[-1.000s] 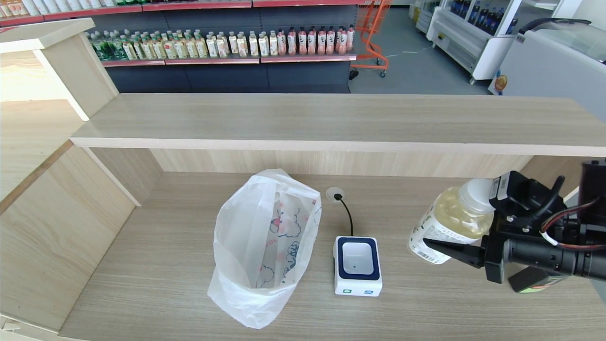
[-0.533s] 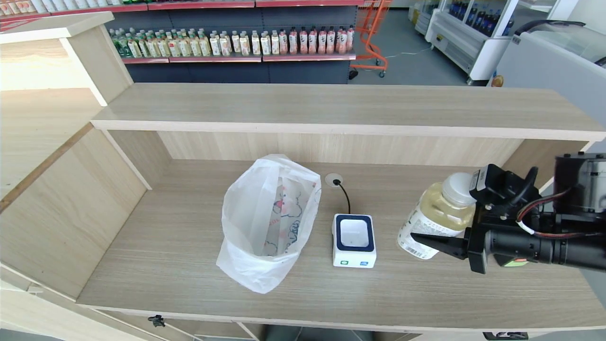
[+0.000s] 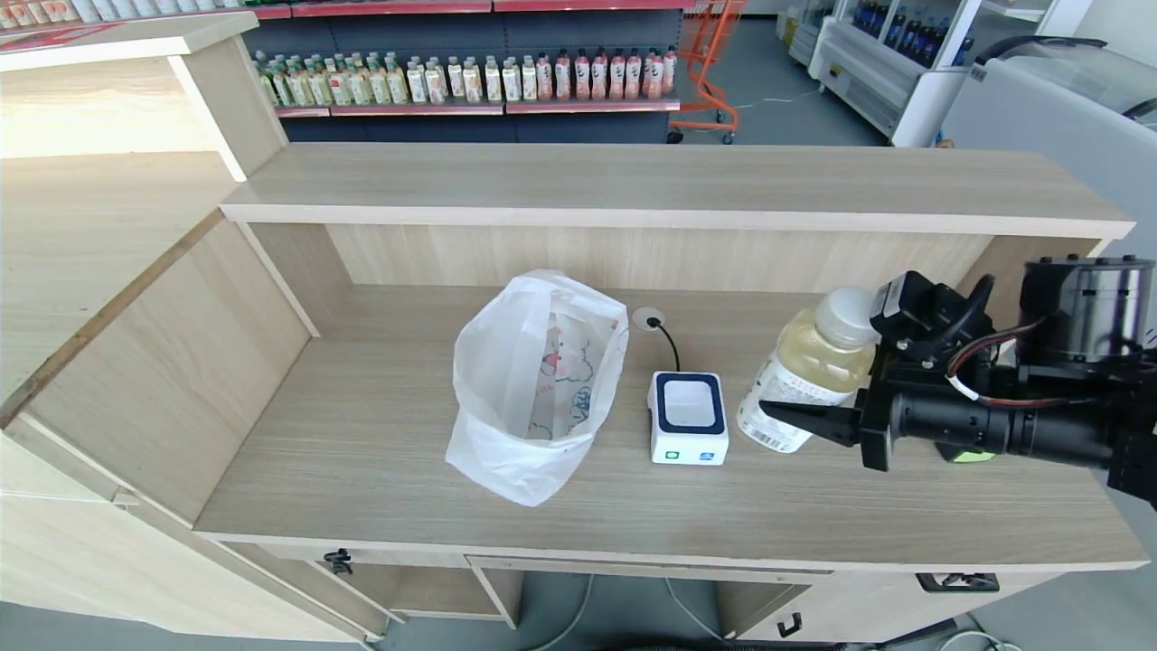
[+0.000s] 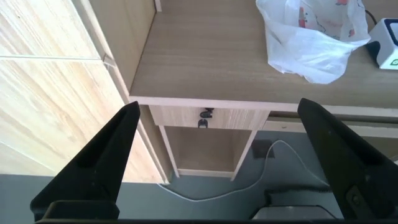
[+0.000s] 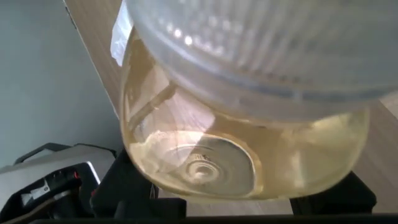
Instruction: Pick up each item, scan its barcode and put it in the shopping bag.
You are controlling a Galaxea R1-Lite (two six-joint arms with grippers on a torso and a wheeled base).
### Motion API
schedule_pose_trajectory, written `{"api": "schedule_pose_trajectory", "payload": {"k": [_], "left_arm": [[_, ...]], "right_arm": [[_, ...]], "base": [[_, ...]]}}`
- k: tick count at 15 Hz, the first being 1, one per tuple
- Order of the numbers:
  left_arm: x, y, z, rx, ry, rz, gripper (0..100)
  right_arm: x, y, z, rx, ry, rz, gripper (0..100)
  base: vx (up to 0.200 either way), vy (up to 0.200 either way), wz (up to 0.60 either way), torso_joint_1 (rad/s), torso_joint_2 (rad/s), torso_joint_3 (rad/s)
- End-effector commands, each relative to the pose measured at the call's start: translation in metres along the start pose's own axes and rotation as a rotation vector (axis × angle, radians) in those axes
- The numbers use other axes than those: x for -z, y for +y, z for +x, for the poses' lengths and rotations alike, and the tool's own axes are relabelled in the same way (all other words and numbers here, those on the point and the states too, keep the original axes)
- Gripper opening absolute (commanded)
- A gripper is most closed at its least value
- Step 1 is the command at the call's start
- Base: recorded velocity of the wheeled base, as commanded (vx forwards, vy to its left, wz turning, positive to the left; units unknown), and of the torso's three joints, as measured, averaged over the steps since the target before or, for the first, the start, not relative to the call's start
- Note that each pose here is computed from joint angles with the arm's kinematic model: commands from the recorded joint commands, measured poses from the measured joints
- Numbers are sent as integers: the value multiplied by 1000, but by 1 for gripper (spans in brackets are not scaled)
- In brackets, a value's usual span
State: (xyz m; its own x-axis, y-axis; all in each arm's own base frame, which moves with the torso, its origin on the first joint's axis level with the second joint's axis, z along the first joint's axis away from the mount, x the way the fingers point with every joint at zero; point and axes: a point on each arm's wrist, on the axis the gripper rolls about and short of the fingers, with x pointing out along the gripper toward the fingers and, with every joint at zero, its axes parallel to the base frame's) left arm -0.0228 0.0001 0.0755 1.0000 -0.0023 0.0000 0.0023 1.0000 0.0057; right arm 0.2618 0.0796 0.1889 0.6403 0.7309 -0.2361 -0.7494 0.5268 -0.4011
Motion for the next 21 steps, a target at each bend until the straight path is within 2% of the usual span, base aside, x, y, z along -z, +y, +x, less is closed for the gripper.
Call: {"api": "schedule_pose_trajectory", "payload": {"k": [1, 4, 10, 16, 21], "left_arm": [[0, 0, 0, -1, 2, -4, 100], [0, 0, 0, -1, 2, -3, 100], [0, 0, 0, -1, 2, -4, 100], [0, 0, 0, -1, 0, -3, 100], [0, 0, 0, -1, 2, -4, 100]], "right_arm": [[10, -15, 23, 22, -10, -17, 0], [19, -27, 43, 67, -62, -73, 0], [58, -59, 29, 161, 51, -275, 0], [74, -69, 36, 134, 64, -421, 0], [82, -70, 46, 108, 68, -489, 0]], "base": [[0, 200, 0, 7, 7, 7], [0, 0, 0, 0, 0, 0], [0, 0, 0, 0, 0, 0], [0, 0, 0, 0, 0, 0], [0, 0, 0, 0, 0, 0]]}}
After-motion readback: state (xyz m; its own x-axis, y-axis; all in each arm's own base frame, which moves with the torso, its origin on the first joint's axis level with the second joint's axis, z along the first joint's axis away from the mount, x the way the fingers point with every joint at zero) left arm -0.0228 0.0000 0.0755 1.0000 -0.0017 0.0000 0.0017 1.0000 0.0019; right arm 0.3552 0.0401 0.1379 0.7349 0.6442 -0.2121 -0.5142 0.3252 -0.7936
